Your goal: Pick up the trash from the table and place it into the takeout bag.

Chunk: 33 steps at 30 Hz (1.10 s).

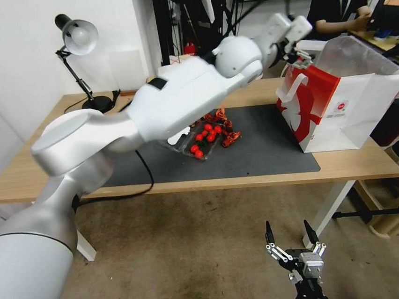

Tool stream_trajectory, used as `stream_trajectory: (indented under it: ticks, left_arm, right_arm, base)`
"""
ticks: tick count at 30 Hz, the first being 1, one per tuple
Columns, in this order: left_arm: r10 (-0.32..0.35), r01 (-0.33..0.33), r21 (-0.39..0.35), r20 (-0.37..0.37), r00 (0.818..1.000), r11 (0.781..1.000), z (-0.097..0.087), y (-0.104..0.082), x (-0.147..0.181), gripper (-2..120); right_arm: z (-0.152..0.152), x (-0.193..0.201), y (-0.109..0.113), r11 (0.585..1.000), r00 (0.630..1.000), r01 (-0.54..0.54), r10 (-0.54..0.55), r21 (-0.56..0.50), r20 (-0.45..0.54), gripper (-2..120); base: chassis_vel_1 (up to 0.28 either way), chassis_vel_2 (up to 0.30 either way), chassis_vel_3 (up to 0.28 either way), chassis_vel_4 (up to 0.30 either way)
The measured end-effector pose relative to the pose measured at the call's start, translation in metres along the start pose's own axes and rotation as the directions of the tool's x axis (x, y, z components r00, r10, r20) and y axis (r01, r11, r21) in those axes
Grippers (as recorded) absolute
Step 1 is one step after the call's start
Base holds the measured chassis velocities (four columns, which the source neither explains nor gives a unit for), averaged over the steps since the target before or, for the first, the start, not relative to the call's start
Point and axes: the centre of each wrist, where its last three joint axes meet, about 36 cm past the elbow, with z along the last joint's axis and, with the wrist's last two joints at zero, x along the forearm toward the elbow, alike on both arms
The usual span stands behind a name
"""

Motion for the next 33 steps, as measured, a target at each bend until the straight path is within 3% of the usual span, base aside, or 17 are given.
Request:
stream_trajectory:
  ticks: [2,3,4,8,13,15,16,17,20,21,22,24,25,27,29,30,33]
  left_arm:
    - [-0.009,0.009,0.061,0.003,1.000,0.998,0.014,0.012,0.010,100]
    - [-0.015,0.013,0.136,0.010,1.000,0.991,0.031,0.025,0.023,100]
    - [-0.015,0.013,0.136,0.010,1.000,0.991,0.031,0.025,0.023,100]
    - [-0.044,0.024,0.317,0.058,0.997,0.948,0.071,0.044,0.053,100]
    - [-0.109,0.071,0.390,0.076,0.991,0.918,0.091,0.049,0.075,100]
    - [-0.213,0.162,0.391,0.091,0.973,0.906,0.102,0.050,0.084,100]
    - [-0.278,0.222,0.365,0.106,0.955,0.904,0.109,0.051,0.087,100]
    - [-0.278,0.222,0.365,0.106,0.955,0.904,0.109,0.051,0.087,100]
    - [-0.447,0.404,0.285,0.104,0.889,0.869,0.130,0.045,0.098,100]
    - [-0.447,0.404,0.285,0.104,0.889,0.869,0.130,0.045,0.098,100]
    - [-0.527,0.494,0.249,0.085,0.846,0.833,0.141,0.039,0.102,100]
    - [-0.604,0.584,0.188,0.070,0.794,0.790,0.158,0.032,0.110,100]
    - [-0.604,0.584,0.188,0.070,0.794,0.790,0.158,0.032,0.110,100]
    - [-0.665,0.652,0.153,0.053,0.745,0.743,0.171,0.029,0.120,100]
    - [-0.677,0.664,0.152,0.046,0.735,0.732,0.174,0.029,0.123,100]
    - [-0.703,0.691,0.158,0.029,0.711,0.705,0.179,0.030,0.130,100]
    - [-0.736,0.728,0.157,-0.004,0.677,0.668,0.196,0.029,0.152,100]
  right_arm:
    - [0.000,-0.001,0.000,1.000,1.000,0.002,-0.002,0.000,-0.001,100]
    - [0.000,-0.001,0.000,1.000,1.000,0.004,-0.004,0.001,-0.001,100]
    - [0.000,-0.001,0.000,1.000,1.000,0.004,-0.004,0.001,-0.001,100]
    - [0.000,-0.002,0.000,1.000,1.000,0.008,-0.008,0.001,0.000,100]
    - [0.000,-0.002,0.001,1.000,1.000,0.011,-0.011,-0.001,-0.002,100]
    - [0.001,-0.001,0.001,1.000,1.000,0.011,-0.011,-0.001,-0.004,100]
    - [0.001,-0.001,0.001,1.000,1.000,0.012,-0.012,-0.001,-0.005,100]
    - [0.001,-0.001,0.001,1.000,1.000,0.012,-0.012,-0.001,-0.005,100]
    - [0.002,0.000,0.002,1.000,1.000,0.013,-0.013,-0.001,-0.008,100]
    - [0.002,0.000,0.002,1.000,1.000,0.013,-0.013,-0.001,-0.008,100]
    - [0.002,0.000,0.002,1.000,1.000,0.013,-0.013,0.000,-0.008,100]
    - [0.002,-0.001,0.002,1.000,1.000,0.014,-0.014,0.001,-0.010,100]
    - [0.002,-0.001,0.002,1.000,1.000,0.014,-0.014,0.001,-0.010,100]
    - [0.002,-0.001,0.002,1.000,1.000,0.017,-0.017,0.003,-0.011,100]
    - [0.002,-0.001,0.002,1.000,1.000,0.017,-0.017,0.004,-0.011,100]
    - [0.002,-0.001,0.002,1.000,1.000,0.019,-0.019,0.004,-0.013,100]
    - [0.002,0.000,0.002,1.000,1.000,0.021,-0.021,0.006,-0.014,100]
  base:
    - [0.000,0.000,0.000,0.000]
    - [0.000,0.000,0.000,0.000]
    - [0.000,0.000,0.000,0.000]
    - [0.000,0.000,0.000,0.000]
    - [0.000,0.000,0.000,0.000]
    - [0.000,0.000,0.000,0.000]
    - [0.000,0.000,0.000,0.000]
    - [0.000,0.000,0.000,0.000]
    - [0.000,0.000,0.000,0.000]
    - [0.000,0.000,0.000,0.000]
    - [0.000,0.000,0.000,0.000]
    - [0.000,0.000,0.000,0.000]
    - [0.000,0.000,0.000,0.000]
    - [0.000,0.000,0.000,0.000]
    - [0.000,0.000,0.000,0.000]
    - [0.000,0.000,0.000,0.000]
    - [0.000,0.000,0.000,0.000]
